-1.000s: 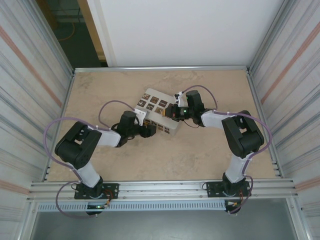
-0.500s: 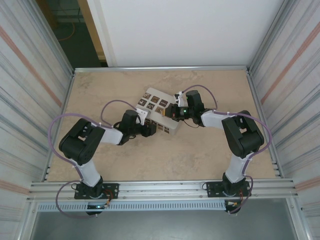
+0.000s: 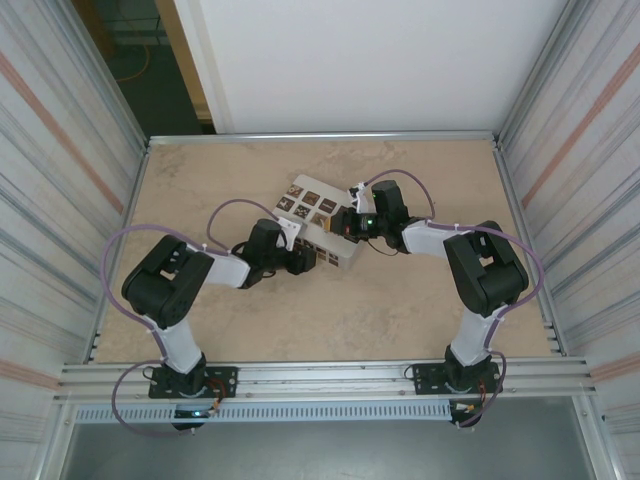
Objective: Unlock the padlock with the key
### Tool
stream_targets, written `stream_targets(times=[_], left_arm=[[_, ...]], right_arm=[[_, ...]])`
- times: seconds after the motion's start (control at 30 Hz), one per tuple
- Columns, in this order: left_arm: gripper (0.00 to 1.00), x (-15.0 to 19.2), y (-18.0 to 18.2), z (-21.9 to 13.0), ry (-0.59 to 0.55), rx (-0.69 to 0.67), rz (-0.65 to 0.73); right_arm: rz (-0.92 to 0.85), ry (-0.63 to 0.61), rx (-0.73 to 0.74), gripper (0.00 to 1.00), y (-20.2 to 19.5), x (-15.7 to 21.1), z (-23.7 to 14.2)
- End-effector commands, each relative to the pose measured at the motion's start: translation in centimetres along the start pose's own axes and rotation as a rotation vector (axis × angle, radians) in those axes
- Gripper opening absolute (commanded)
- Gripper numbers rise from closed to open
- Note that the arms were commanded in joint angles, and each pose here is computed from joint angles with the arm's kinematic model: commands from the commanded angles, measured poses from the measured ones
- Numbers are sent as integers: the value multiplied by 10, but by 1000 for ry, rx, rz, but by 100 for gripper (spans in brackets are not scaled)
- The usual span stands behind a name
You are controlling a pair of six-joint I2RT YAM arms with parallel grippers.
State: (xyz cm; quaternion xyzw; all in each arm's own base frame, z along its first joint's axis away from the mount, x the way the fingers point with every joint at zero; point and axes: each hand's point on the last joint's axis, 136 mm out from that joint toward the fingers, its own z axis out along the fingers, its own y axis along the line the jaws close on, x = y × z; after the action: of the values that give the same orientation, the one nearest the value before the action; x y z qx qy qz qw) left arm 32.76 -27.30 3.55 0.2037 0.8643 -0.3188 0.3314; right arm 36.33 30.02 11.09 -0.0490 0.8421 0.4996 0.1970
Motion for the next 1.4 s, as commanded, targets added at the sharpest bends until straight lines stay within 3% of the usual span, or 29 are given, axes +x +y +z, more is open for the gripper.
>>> stream_targets(times=[0.0, 0.43, 0.9, 1.37], left_arm=[[44, -26, -11, 5, -70, 24, 35], [27, -34, -14, -1, -105, -1, 30], [23, -31, -33, -17, -102, -15, -4], [22, -28, -52, -25, -20, -4, -131]], right_arm=[[41, 71, 62, 0, -16, 24, 6], [10, 55, 40, 0, 2, 17, -1], [-163, -61, 74, 0, 46, -12, -47], [-341, -127, 181, 0, 52, 31, -106]])
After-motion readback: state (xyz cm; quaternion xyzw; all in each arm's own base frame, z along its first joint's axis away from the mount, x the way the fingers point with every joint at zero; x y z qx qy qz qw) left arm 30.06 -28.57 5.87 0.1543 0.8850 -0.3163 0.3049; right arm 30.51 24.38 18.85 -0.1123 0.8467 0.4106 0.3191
